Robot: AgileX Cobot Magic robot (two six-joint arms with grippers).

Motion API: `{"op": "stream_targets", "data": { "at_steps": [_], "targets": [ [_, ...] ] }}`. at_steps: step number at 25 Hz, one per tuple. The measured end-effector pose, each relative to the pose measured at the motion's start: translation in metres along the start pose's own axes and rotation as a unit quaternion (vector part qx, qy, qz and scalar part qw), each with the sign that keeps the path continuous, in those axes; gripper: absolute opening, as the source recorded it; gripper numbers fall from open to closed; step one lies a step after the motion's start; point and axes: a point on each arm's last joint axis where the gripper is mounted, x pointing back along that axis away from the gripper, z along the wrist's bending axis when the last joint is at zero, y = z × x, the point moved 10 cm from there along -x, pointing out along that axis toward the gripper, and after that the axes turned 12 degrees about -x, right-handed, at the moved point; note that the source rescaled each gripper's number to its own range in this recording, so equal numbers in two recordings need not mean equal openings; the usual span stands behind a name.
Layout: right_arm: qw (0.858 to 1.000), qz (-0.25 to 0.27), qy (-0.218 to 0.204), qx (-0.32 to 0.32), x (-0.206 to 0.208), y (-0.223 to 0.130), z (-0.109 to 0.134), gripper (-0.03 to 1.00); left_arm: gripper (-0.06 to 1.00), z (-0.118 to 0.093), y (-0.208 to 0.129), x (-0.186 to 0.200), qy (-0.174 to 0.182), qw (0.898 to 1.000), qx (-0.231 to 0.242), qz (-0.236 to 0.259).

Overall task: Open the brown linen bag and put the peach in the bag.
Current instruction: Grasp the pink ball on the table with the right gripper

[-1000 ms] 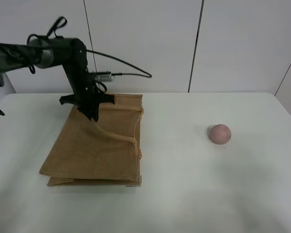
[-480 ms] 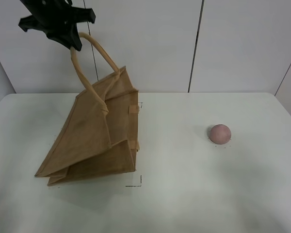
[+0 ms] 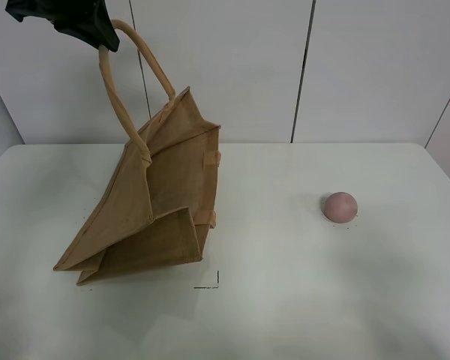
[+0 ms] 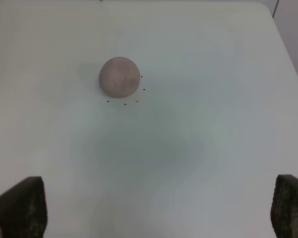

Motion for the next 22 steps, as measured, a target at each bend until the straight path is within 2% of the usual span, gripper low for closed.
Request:
{"op": "stream_targets", "data": {
  "at_steps": [11, 16, 22],
  "targets": [
    [1.0, 0.014, -0.002, 0.0, -0.004, -0.001, 0.0, 1.0, 0.0, -0.001, 0.0, 0.002, -0.003, 1.0, 0.0, -0.002],
    [0.995, 0.102, -0.015, -0.004, -0.029, -0.004, -0.001, 1.0, 0.0, -0.002, 0.001, 0.009, -0.003, 1.0, -0.001, -0.009],
    [0.98, 0.195, -0.023, -0.014, -0.082, 0.024, 0.005, 1.0, 0.0, -0.002, 0.001, 0.009, -0.003, 1.0, 0.0, -0.009]
  ]
}}
